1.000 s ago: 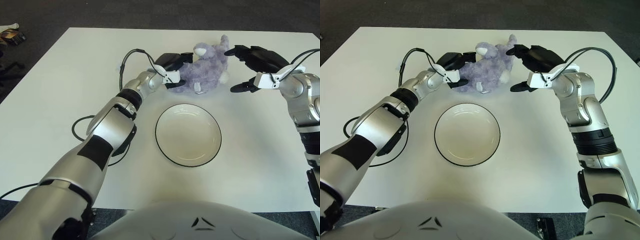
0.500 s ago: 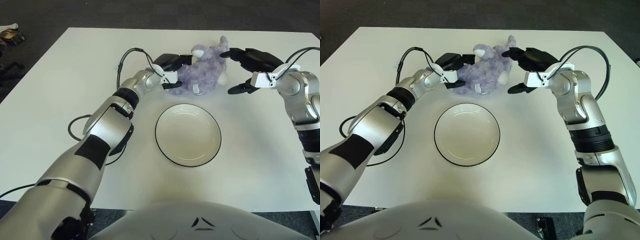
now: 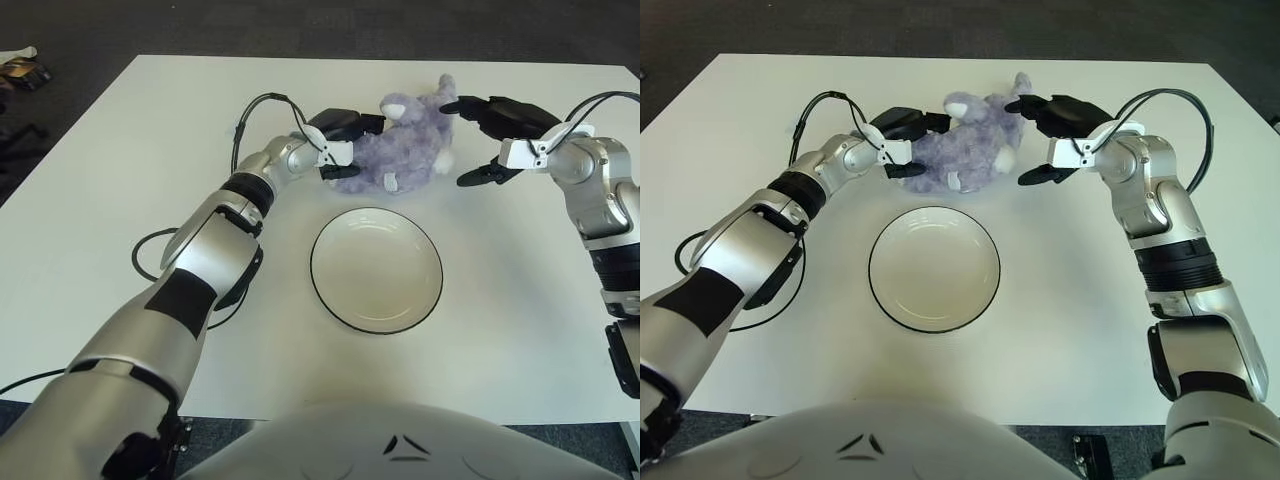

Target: Put the doll into the plate.

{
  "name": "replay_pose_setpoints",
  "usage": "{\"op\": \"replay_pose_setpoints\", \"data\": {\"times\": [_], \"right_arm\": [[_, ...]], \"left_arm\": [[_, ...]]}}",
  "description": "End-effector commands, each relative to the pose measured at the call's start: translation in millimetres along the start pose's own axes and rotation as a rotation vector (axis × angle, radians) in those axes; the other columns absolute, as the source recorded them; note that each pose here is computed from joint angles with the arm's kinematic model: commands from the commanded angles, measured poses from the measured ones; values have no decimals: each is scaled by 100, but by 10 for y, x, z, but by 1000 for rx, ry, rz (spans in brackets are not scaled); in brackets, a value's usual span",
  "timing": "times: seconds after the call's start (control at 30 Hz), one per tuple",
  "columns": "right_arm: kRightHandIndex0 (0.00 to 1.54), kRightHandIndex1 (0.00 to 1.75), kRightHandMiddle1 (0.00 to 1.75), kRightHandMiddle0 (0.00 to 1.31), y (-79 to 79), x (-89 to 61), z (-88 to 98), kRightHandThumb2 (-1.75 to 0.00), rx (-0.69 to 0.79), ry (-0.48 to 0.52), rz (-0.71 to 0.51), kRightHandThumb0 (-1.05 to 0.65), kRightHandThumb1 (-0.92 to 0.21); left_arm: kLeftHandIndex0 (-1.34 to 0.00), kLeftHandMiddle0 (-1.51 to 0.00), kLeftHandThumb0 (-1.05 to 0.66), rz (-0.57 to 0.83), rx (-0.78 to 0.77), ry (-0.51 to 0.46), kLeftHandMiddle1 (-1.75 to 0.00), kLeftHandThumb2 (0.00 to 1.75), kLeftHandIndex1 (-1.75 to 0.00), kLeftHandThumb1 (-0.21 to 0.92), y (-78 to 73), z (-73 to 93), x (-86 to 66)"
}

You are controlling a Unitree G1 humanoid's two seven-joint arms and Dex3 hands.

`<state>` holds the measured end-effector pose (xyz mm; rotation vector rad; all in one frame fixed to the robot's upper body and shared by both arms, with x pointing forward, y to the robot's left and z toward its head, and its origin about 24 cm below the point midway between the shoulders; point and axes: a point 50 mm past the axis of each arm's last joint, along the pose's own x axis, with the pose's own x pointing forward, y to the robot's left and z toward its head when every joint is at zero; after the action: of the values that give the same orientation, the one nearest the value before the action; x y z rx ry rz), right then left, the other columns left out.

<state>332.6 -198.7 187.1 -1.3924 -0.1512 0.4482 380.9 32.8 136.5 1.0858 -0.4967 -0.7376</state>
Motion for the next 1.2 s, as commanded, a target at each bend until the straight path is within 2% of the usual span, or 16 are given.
{"op": "replay_pose_setpoints", "data": {"times": [0.0, 0.13, 0.27, 0.47, 0.57, 0.8, 1.17], "right_arm": [[0, 5, 37, 0, -35, 68, 29, -77, 4, -10, -12, -78, -37], [0, 1, 36, 0, -94, 196, -8, -81, -14, 13, 20, -75, -32], [2, 1, 35, 0, -113, 222, -37, -84, -21, 19, 45, -75, -30], [10, 6, 37, 0, -111, 270, -43, -68, -72, -2, 79, -92, -45], [13, 8, 40, 0, -103, 284, -42, -65, -79, -23, 82, -94, -48], [16, 10, 43, 0, -73, 325, -50, -62, -101, -64, 89, -95, -51], [17, 12, 38, 0, -99, 417, -8, -59, -139, -59, 102, -97, -53]], "left_arm": [[-69, -93, 0, -2, -11, -2, -155, 166, -175, -5, 63, 18, 16], [-69, -93, 0, -12, -2, 4, -154, 166, -175, -5, 59, 18, 17], [-69, -94, 0, -13, -1, 4, -153, 166, -175, -6, 57, 27, 22], [-71, -96, 0, -15, -19, 10, -151, 168, -175, -8, 44, 33, 28], [-71, -97, 0, -19, -31, 10, -150, 168, -175, -8, 40, 35, 27], [-71, -97, 0, -22, -63, 1, -151, 168, -175, -8, 33, 42, 23], [-68, -95, 0, -40, -102, -5, -152, 166, -175, -5, 32, 48, 23]]}}
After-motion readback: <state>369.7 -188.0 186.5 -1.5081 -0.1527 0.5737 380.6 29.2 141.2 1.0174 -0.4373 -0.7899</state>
